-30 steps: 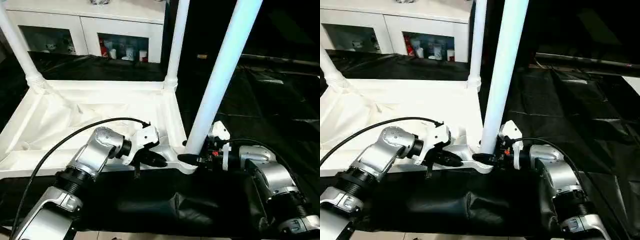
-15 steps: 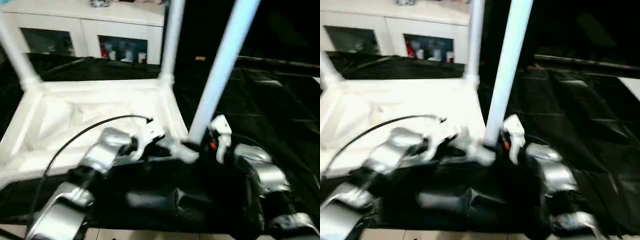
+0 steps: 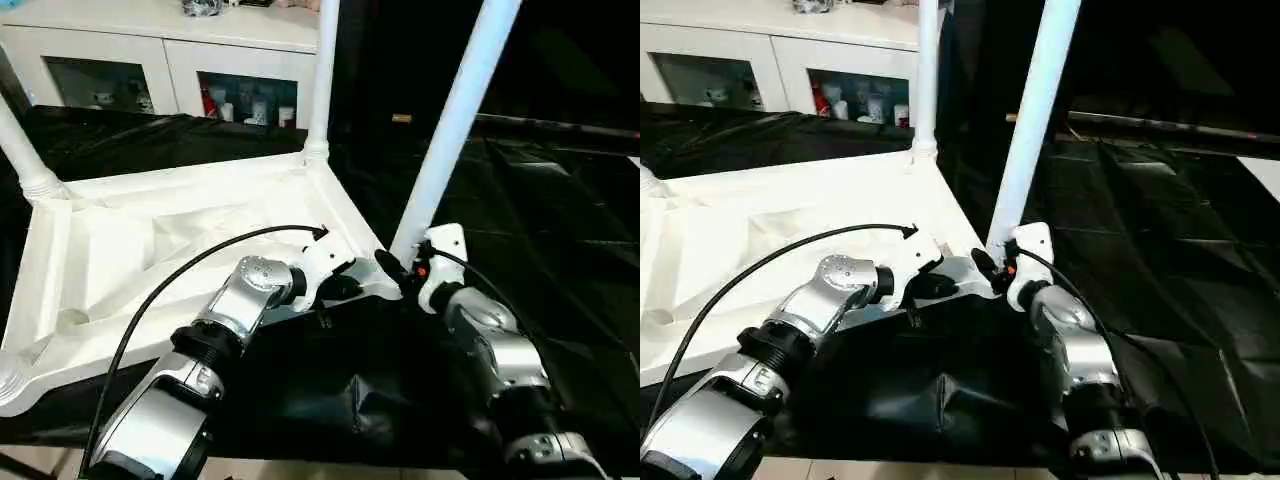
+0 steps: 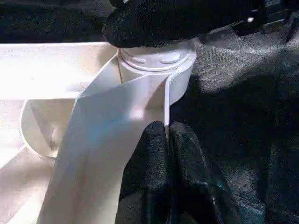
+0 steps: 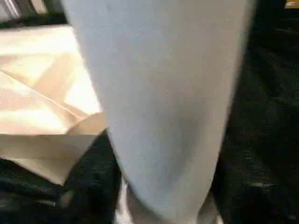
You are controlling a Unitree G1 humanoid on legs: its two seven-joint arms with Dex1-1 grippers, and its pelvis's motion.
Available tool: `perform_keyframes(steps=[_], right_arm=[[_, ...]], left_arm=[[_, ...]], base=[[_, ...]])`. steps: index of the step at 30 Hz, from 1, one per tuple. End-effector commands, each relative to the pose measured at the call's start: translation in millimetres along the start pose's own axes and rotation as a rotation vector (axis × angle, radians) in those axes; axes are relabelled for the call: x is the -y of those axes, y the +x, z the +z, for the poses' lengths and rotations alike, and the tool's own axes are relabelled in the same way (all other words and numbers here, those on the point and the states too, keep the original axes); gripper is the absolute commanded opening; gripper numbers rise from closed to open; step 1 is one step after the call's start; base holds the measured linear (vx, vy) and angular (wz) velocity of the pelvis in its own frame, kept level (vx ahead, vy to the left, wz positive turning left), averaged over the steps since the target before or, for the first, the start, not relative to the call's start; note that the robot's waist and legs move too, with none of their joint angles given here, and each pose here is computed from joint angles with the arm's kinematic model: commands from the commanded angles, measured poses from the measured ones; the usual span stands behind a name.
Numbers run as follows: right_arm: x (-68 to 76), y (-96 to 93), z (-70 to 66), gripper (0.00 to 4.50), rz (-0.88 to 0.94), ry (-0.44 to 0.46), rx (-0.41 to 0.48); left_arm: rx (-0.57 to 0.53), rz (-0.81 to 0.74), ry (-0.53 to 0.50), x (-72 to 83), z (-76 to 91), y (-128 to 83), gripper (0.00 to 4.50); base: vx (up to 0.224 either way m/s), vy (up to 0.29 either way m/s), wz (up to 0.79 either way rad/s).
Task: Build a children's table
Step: Rotate leg to tighten
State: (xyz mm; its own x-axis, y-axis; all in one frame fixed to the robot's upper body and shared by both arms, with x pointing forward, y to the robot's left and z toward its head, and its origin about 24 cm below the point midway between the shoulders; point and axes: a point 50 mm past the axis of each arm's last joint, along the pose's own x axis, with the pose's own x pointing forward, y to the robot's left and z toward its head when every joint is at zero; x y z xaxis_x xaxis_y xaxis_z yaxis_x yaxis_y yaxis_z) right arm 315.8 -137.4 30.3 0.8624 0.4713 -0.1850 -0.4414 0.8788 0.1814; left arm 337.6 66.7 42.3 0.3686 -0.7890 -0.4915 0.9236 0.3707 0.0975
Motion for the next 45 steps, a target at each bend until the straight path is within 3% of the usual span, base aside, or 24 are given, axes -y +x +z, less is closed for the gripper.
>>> perform_keyframes(steps=[1,2,4,5,8,10,12,16,19,22,23,24,26,30,32,37,40,45], right_arm=[[-13.9,0.7,-8.1,2.86,0.075,0.032,-0.022],[-7.4,-3.1,-3.5,3.05,0.04,-0.005,-0.011],[-5.1,-4.9,-2.1,3.09,0.028,-0.017,-0.008],[2.5,-18.2,5.2,3.11,0.043,0.002,0.025],[6.0,-33.5,10.2,3.11,0.097,0.016,0.045],[6.5,-40.1,11.0,3.11,0.124,0.014,0.044],[7.2,-57.8,10.2,3.11,0.204,-0.008,0.024],[0.0,-76.1,10.9,3.11,0.337,-0.017,-0.02],[-12.6,-82.1,11.3,3.11,0.455,0.007,-0.043],[-16.5,-83.2,11.1,2.77,0.484,0.014,-0.049],[-22.7,-75.4,8.5,2.74,0.475,0.015,-0.042],[-22.7,-75.4,8.5,2.74,0.475,0.015,-0.042],[-29.2,-53.4,5.7,2.47,0.389,0.008,-0.006],[-37.7,-28.2,4.8,2.15,0.328,0.028,0.028],[-52.6,-9.9,5.6,2.03,0.344,0.058,0.042],[-65.3,4.5,8.3,1.66,0.349,0.067,0.067],[-64.7,10.4,10.2,1.38,0.301,0.069,0.086],[-54.1,21.5,14.3,0.96,0.146,0.089,0.132]], left_arm=[[-0.015,0.042,-0.034,-2.5,-10.1,-0.9,0.0],[0.012,0.042,-0.035,-3.3,-7.5,-1.8,0.45],[0.019,0.039,-0.033,-3.4,-6.7,-2.1,0.57],[0.06,0.002,-0.052,-2.0,-1.9,-4.4,0.63],[0.092,-0.02,-0.053,-1.3,1.0,-8.1,1.02],[0.099,-0.032,-0.045,-0.7,0.8,-10.6,1.02],[0.128,-0.065,-0.044,0.1,-0.2,-22.5,1.42],[0.125,-0.1,-0.065,1.9,-6.8,-54.0,1.56],[0.07,-0.11,-0.076,10.4,-18.1,-84.0,1.92],[0.056,-0.105,-0.077,13.4,-20.7,-92.3,2.2],[0.035,-0.057,-0.083,18.2,-24.7,-110.4,2.32],[0.035,-0.057,-0.083,18.2,-24.7,-110.4,2.32],[-0.015,-0.001,-0.104,26.7,-29.2,-133.9,2.48],[-0.089,0.012,-0.134,37.5,-34.1,-152.9,2.79],[-0.134,0.042,-0.137,42.3,-35.8,-167.2,2.87],[-0.076,0.106,-0.169,41.5,-24.7,-180.5,3.27],[-0.1,0.104,-0.183,44.6,-25.4,-187.2,3.54],[-0.252,0.048,-0.254,66.3,-42.8,-200.9,3.98]], base=[[0.0,0.0,0.0],[0.0,0.0,0.0],[0.0,0.0,0.0],[0.0,0.0,0.0],[0.0,0.0,0.0],[0.0,0.0,0.0],[0.0,0.0,0.0],[0.0,0.0,0.0],[0.0,0.0,0.0],[0.0,0.0,0.0],[0.0,0.0,0.0],[0.0,0.0,0.0],[0.0,0.0,0.0],[0.0,0.0,0.0],[0.0,0.0,0.0],[0.0,0.0,0.0],[0.0,0.0,0.0],[0.0,0.0,0.0]])
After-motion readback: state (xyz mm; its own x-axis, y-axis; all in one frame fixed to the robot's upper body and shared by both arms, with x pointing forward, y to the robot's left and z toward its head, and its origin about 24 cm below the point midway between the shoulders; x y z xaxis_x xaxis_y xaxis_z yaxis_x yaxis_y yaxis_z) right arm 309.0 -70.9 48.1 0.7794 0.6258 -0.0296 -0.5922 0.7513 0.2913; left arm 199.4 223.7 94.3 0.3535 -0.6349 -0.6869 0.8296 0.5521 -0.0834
